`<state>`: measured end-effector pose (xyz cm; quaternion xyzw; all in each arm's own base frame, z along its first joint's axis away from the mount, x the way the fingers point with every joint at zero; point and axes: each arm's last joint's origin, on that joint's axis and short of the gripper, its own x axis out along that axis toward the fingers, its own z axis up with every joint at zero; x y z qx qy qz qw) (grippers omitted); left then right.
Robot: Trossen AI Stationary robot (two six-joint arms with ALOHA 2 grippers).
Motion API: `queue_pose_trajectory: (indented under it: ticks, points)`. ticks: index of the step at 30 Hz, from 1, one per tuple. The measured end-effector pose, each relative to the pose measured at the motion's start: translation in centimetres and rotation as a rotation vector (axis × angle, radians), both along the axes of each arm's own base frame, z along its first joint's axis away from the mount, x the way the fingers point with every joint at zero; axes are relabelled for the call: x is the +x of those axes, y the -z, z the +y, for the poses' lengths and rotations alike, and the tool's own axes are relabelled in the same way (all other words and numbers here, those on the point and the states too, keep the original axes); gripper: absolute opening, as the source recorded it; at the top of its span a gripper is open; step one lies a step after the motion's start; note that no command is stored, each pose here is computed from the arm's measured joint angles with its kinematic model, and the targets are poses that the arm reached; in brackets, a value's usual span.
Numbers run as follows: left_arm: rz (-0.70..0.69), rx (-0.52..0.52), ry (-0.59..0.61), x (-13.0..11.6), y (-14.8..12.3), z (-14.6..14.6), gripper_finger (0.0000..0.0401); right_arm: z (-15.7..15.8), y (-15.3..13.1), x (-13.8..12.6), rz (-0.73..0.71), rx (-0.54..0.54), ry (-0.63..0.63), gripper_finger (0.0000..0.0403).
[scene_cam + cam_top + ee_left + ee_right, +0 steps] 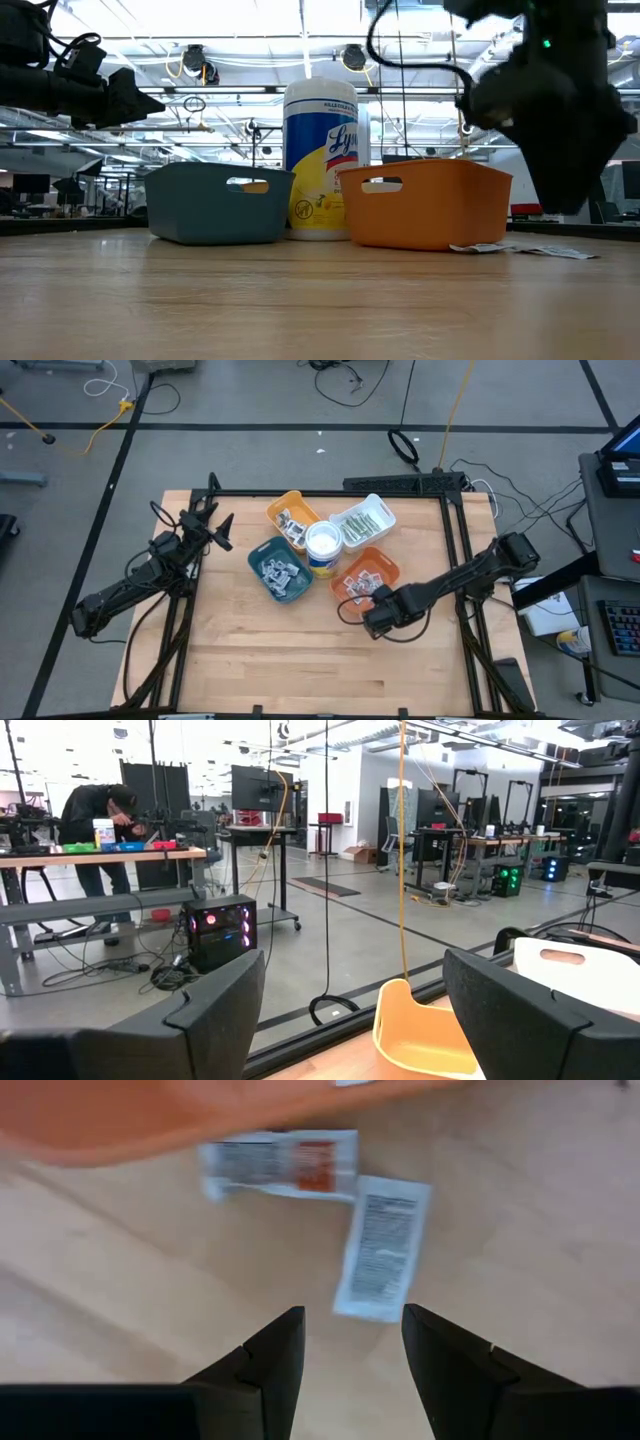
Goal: Pick & Place First Aid Supplies
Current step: Put the orange pad into the orange bin
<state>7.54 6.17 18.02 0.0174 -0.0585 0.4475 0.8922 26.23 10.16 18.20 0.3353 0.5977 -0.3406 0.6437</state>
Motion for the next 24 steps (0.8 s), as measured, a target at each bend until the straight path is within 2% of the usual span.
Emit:
queue_pose_trajectory:
  ticks: [6,14,18,22,24]
  points:
    - [0.0,0.0,0.0,0.0,0.0,0.0,0.0308,-0.4,2.8,-0.4,0.015,-0.006,0.012,0.0164]
    - [0.0,0.0,0.0,0.0,0.0,0.0,0.0308,-1.0,4.0,-0.3,-0.033,0.041,0.037,0.0151]
    - [0.0,0.0,0.0,0.0,0.0,0.0,0.0308,-1.1,4.1,-0.5,-0.02,0.059,0.044,0.0105]
    - [0.0,0.0,0.0,0.0,0.0,0.0,0.0308,-1.0,4.0,-0.5,-0.024,0.068,0.045,0.0032]
    - [0.0,0.0,0.0,0.0,0.0,0.0,0.0308,-0.9,3.7,-0.7,-0.031,0.073,0.029,0.0009]
